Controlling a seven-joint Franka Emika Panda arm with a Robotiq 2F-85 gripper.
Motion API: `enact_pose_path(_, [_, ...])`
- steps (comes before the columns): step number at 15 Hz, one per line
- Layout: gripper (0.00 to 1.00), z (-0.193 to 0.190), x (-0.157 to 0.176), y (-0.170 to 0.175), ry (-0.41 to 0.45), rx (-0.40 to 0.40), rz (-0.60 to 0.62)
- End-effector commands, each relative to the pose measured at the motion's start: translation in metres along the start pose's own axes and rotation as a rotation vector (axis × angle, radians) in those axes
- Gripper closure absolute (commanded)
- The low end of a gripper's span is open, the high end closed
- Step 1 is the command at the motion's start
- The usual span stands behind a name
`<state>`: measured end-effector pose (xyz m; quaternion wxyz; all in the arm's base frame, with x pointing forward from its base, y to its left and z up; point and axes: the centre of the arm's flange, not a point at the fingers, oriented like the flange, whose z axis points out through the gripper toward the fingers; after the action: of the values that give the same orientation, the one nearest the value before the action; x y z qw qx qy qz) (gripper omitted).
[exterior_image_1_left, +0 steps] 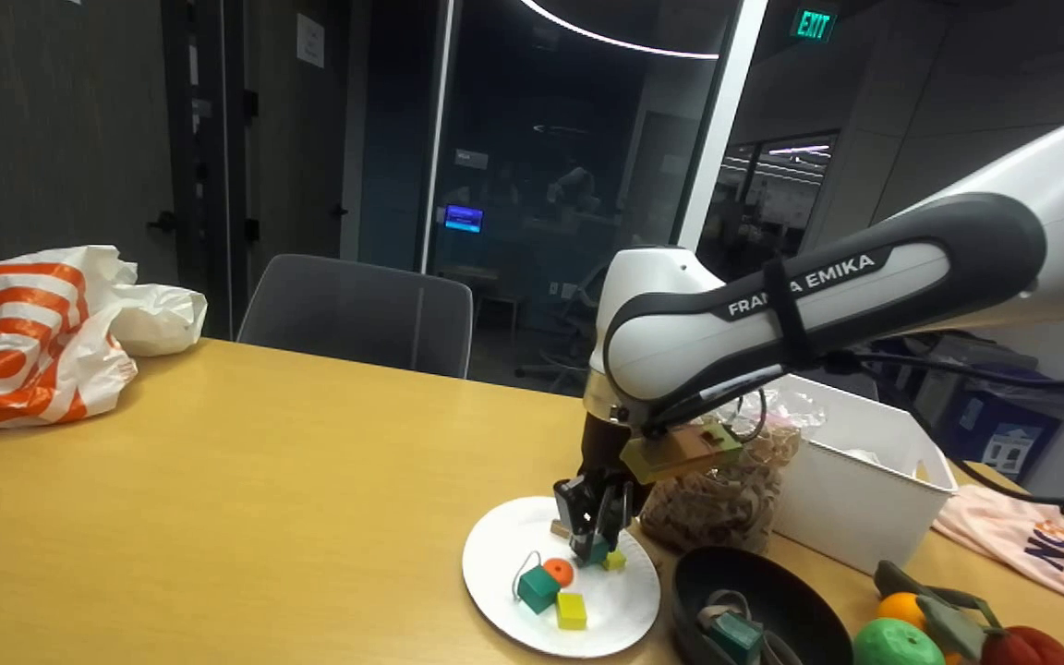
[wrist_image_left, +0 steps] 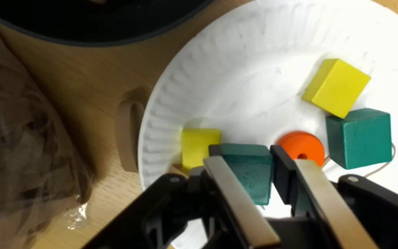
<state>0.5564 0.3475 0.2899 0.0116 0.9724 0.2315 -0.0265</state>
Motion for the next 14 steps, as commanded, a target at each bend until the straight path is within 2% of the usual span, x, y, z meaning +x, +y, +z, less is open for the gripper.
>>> enact_pose_path(1, [0.84,-0.051,-0.019,0.023,-0.010,0.061,0.025])
enact_pose_path(3, [0.84,-0.077,-0.032,0.044,-0.038,0.104,0.069])
enact_pose_path(7, [0.84,-0.111,-0.072,0.094,-0.119,0.125,0.168])
enact_pose_path(10, [0.84,-0.105,-0.099,0.116,-0.165,0.121,0.204])
enact_pose_path(14, [0.84,-0.074,-0.120,0.117,-0.206,0.095,0.238])
